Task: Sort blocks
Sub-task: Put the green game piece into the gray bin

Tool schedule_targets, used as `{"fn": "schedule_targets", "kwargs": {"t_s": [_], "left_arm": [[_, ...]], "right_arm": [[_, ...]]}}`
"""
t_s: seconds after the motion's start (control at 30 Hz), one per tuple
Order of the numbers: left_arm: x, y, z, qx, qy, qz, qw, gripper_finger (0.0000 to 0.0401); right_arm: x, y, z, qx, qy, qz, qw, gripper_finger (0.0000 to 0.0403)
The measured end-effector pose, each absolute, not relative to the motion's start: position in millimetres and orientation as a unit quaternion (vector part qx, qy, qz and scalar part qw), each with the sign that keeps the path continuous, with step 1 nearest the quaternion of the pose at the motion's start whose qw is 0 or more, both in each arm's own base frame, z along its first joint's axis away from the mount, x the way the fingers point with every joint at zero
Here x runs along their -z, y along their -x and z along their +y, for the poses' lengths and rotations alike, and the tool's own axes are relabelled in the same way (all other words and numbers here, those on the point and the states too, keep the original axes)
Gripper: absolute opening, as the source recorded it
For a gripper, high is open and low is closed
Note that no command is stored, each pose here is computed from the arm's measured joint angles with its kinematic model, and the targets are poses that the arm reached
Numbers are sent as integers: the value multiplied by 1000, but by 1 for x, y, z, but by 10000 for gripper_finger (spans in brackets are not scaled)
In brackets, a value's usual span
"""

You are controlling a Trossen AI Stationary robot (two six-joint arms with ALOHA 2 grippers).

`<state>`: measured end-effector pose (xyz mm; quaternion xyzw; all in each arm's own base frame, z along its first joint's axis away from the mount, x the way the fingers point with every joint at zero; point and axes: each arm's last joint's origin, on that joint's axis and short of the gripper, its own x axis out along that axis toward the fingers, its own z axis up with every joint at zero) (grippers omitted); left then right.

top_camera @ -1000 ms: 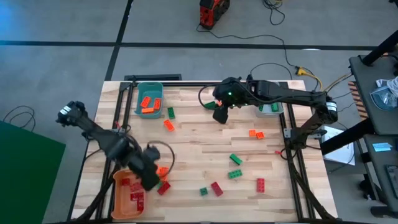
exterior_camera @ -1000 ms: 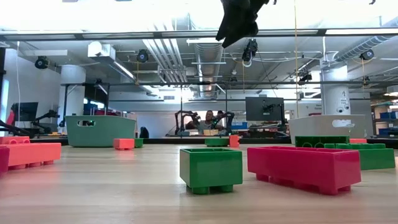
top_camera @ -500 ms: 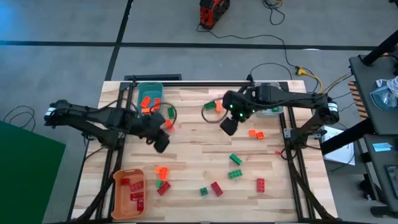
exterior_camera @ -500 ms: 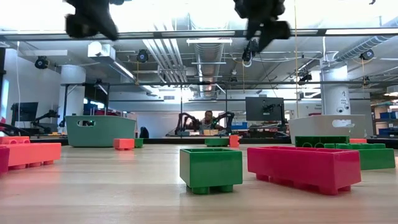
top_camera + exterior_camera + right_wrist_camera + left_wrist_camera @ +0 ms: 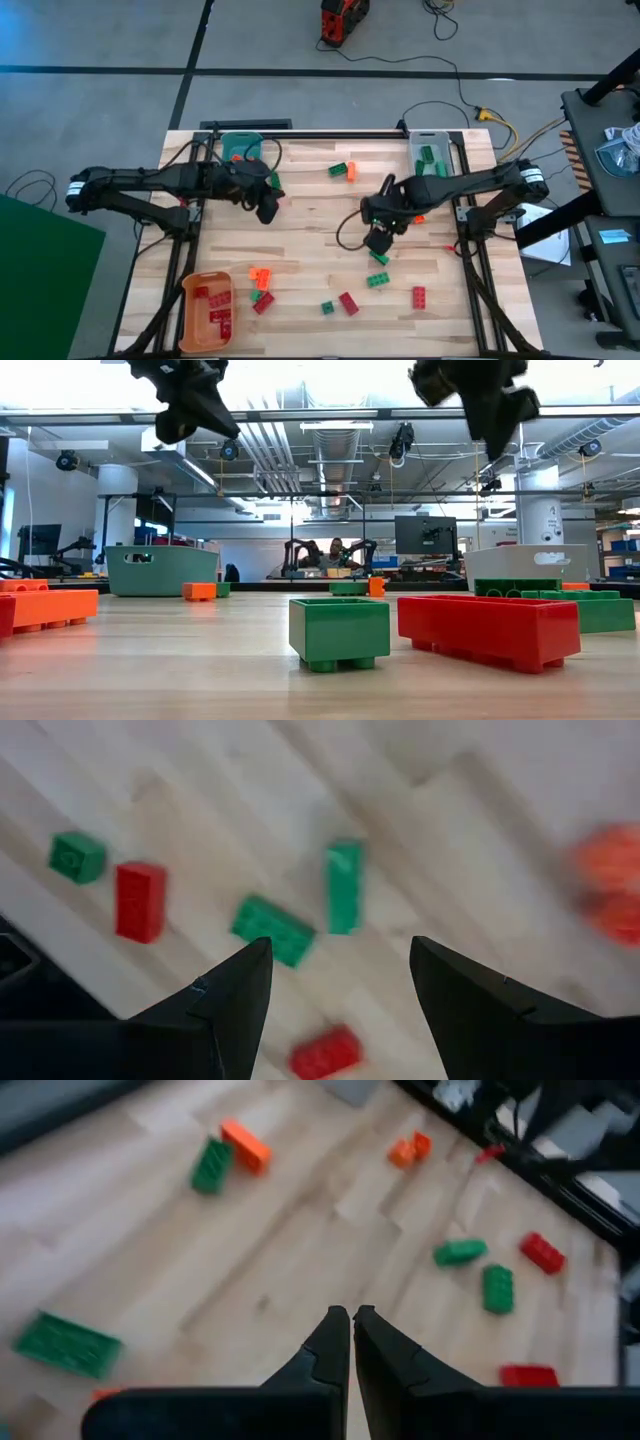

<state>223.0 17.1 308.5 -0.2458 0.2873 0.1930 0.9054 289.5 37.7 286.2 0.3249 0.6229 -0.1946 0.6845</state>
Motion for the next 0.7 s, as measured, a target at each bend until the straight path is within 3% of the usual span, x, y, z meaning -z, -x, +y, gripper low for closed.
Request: {"fn": "schedule_targets", "kwargs": {"t_s": [0.27, 0.7], "left_arm": [[-326, -221, 20, -220, 193, 259, 920, 0], [-322, -224, 22, -228, 176, 272, 918, 0]], "right_arm": [[-219, -293, 47, 186, -373, 594, 688, 226], [-166, -290, 55, 168, -301, 630, 696, 225]]}}
